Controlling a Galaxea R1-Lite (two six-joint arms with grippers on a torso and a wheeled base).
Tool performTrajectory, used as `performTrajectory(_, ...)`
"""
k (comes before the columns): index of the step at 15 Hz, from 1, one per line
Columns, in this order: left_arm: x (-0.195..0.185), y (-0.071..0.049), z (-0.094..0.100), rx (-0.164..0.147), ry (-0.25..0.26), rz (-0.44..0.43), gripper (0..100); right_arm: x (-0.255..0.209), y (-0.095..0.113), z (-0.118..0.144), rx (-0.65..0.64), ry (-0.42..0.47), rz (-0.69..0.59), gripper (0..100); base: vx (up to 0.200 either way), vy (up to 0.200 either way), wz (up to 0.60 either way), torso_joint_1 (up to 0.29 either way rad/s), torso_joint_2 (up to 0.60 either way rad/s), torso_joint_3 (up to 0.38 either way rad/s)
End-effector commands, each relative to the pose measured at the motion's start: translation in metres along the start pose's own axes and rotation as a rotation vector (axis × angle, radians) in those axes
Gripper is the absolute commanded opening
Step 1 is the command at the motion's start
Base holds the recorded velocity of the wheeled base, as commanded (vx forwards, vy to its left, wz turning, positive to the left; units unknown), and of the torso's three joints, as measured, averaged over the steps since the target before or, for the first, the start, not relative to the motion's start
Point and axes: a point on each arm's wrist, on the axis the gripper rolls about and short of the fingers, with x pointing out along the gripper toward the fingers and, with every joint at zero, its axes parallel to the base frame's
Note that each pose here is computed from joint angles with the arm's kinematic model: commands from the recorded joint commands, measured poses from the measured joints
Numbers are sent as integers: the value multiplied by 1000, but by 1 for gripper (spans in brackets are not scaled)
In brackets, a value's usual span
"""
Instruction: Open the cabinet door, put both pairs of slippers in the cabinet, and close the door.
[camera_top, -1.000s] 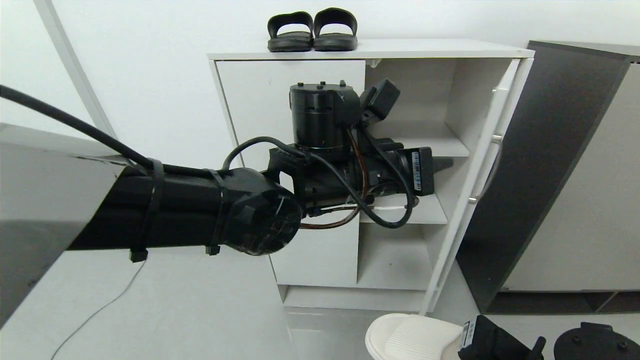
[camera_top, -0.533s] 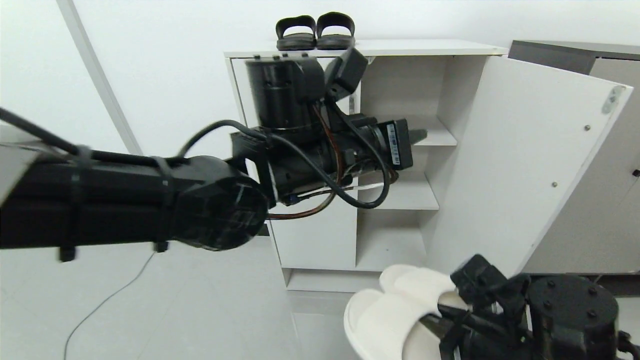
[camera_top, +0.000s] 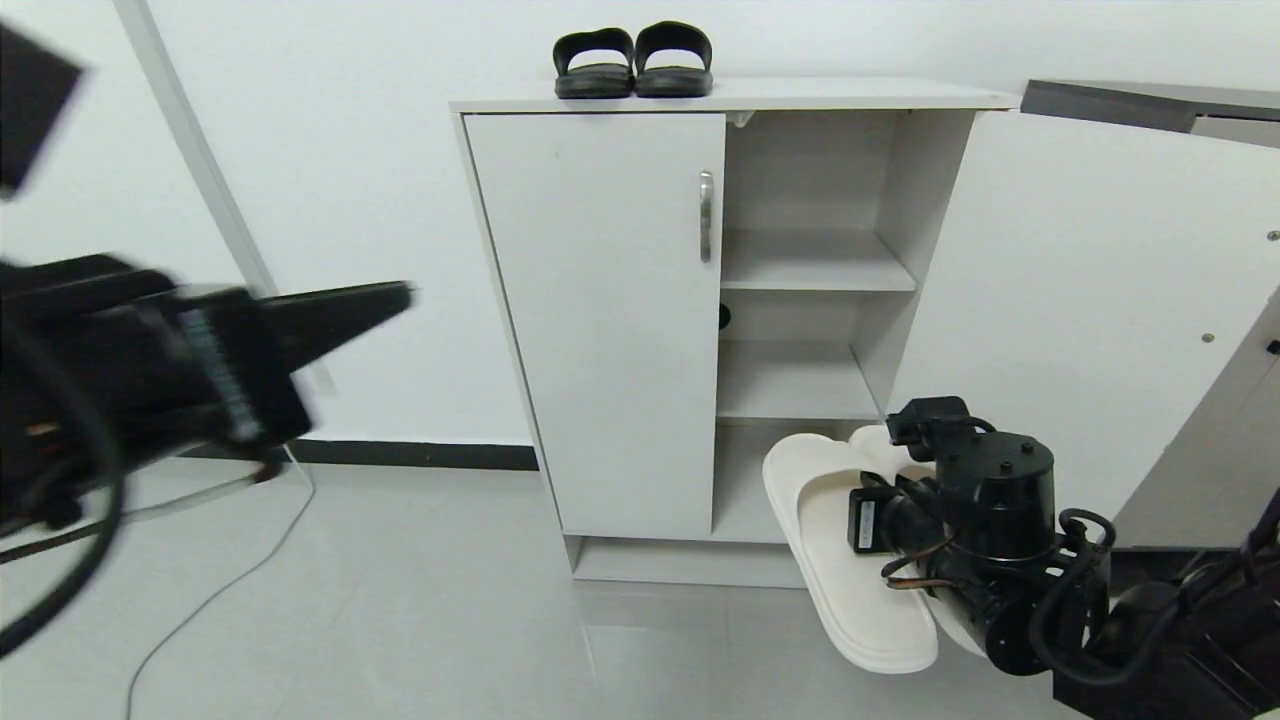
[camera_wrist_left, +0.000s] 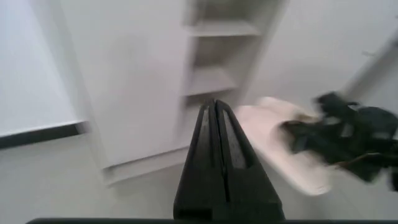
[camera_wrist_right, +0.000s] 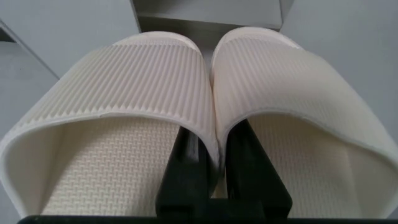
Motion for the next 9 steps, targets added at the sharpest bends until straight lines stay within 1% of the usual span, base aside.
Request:
performTrajectory(1, -142, 35, -73, 56, -120, 546, 0, 5, 1, -1, -3, -1, -16, 0, 0, 0, 0, 0, 0, 0)
performTrajectory(2, -158, 32, -93, 59, -128, 623, 0, 5, 2, -1, -3, -3, -20, 0, 0, 0, 0, 0, 0, 0)
performTrajectory(3, -165, 30, -114, 63, -121, 647, 0, 5, 2, 0, -4, -4, -18, 0, 0, 0, 0, 0, 0, 0)
performTrajectory(4, -169, 30, -136, 64, -113, 626, 0, 6, 3, 0, -3, -6, -16, 0, 0, 0, 0, 0, 0, 0)
performTrajectory(5, -171, 31, -157, 71, -102, 615, 0, 6, 3, 2, -1, -11, -15, 0, 0, 0, 0, 0, 0, 0)
performTrajectory(6, -172, 32, -171, 78, -98, 612, 0, 6, 4, 2, -5, -11, -12, 0, 0, 0, 0, 0, 0, 0)
performTrajectory(7, -171, 34, -193, 77, -84, 643, 0, 5, 6, 0, -18, -7, -7, 0, 0, 0, 0, 0, 0, 0)
performTrajectory(8, -172, 34, -202, 82, -89, 659, 0, 4, 8, -1, -20, -6, 0, 0, 0, 0, 0, 0, 0, 0)
performTrajectory(9, -170, 35, -210, 100, -68, 663, 0, 3, 9, -1, -22, -5, 4, 0, 0, 0, 0, 0, 0, 0)
